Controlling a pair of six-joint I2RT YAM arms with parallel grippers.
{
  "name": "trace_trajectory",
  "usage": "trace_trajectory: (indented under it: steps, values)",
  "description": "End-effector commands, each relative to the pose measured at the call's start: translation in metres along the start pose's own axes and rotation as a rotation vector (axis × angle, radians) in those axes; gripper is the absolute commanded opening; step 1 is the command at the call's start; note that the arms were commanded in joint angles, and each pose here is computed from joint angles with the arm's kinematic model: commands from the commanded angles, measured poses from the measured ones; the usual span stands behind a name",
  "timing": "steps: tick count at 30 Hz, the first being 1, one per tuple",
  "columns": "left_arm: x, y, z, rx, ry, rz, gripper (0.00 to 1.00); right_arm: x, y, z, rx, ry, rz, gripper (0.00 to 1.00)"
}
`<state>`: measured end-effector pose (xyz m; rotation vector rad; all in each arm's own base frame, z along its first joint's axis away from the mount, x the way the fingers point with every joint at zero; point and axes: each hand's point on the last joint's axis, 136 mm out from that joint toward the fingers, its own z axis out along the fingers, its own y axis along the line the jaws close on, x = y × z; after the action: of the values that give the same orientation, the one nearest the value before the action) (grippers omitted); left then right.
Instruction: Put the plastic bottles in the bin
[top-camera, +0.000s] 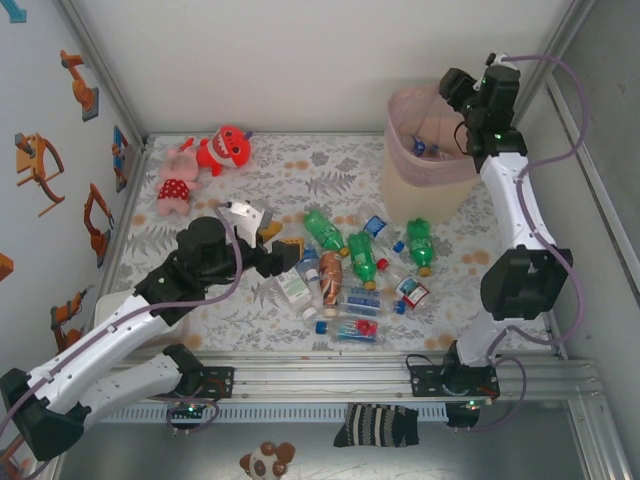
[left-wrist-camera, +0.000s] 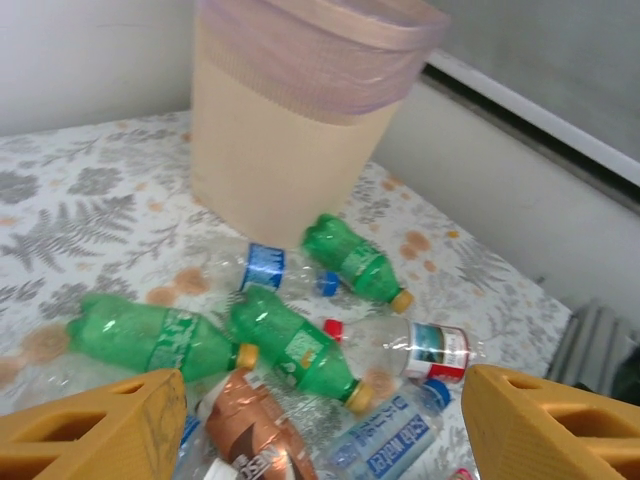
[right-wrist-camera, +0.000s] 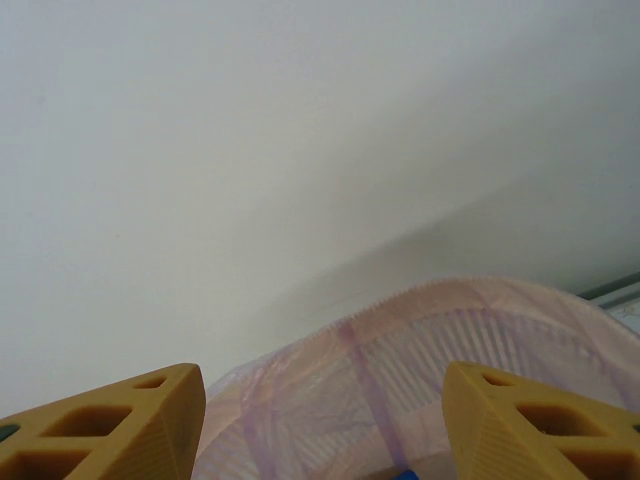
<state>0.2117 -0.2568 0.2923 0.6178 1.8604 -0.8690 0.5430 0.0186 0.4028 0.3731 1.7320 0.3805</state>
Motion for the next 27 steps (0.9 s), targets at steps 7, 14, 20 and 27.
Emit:
trace_trajectory:
  steps: [7, 14, 20, 27]
  values:
    - [0.023, 0.078, -0.01, -0.48, 0.069, -0.271, 0.77, 0.013, 0.015, -0.067, -0.096, 0.064, -0.03, 0.63]
    - [0.057, 0.107, -0.004, -0.684, 0.156, -0.438, 0.78, 0.051, -0.001, -0.116, -0.085, 0.108, -0.025, 0.63]
    - [0.085, 0.118, 0.0, -0.852, 0.28, -0.52, 0.79, 0.078, -0.013, -0.146, -0.072, 0.148, -0.041, 0.64]
    - [0.123, 0.104, 0.023, -0.884, 0.385, -0.58, 0.82, 0.102, -0.018, -0.163, -0.09, 0.188, -0.038, 0.63]
